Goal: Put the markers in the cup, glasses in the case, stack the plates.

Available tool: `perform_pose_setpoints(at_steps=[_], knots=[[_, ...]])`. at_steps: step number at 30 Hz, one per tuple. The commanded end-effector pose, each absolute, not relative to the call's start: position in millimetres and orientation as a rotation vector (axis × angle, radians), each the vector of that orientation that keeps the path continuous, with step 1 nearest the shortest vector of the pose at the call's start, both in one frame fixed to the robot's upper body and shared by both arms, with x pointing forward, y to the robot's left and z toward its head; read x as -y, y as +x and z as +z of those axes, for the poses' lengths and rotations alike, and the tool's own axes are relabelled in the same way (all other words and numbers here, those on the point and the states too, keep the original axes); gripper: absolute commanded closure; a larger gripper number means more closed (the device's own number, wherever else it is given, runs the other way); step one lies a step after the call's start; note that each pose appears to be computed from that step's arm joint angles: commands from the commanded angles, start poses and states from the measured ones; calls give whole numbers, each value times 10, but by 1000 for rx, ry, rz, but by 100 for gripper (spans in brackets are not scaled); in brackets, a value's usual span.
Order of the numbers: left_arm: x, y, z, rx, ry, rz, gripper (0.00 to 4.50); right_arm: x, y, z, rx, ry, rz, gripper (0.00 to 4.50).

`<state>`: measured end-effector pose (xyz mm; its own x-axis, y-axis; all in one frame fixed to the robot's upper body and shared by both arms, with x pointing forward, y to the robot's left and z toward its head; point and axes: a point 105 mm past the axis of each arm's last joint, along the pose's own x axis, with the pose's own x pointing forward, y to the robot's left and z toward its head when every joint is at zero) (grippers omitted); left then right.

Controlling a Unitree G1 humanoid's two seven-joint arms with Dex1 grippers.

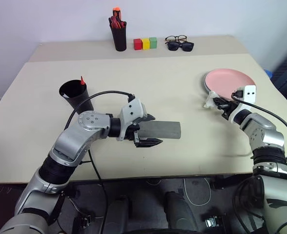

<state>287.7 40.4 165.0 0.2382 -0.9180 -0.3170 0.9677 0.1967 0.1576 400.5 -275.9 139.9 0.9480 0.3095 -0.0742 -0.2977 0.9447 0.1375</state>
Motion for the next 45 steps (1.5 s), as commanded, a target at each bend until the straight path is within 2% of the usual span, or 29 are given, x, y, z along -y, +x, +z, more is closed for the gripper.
perform_pose_setpoints(at_steps=[1,5,11,14,21,25,27,30,34,39,41,45], knots=[[-387,2869,1738,-121,358,-1334,0,2792,3982,1912,87,114,325,447],[-377,2873,1741,-116,354,-1334,0,3071,4081,2166,200,31,149,447],[-386,2892,1754,-105,348,-1306,0,3347,4218,2097,183,-130,-56,447],[-405,2899,1753,-108,344,-1291,0,3359,4257,1999,145,-129,-67,366],[-462,2921,1735,-102,334,-1245,0,3416,4245,1988,155,-167,-110,18],[-527,2996,1697,-67,336,-1165,0,3462,4155,2115,243,-214,-102,18],[-609,3114,1810,129,344,-1016,0,3454,4057,2198,305,-252,-50,18],[-738,3142,1720,149,311,-942,0,3357,3880,2187,329,-310,79,18],[-951,3165,1583,137,281,-883,0,3243,3444,2036,282,-386,175,18],[-1299,3076,1356,90,211,-842,0,3180,2747,1724,103,-415,267,18],[-1438,2992,1339,95,178,-832,0,3184,2413,1535,-13,-441,328,18],[-1624,2779,1241,82,173,-855,0,3205,1952,1370,-150,-413,389,18]])
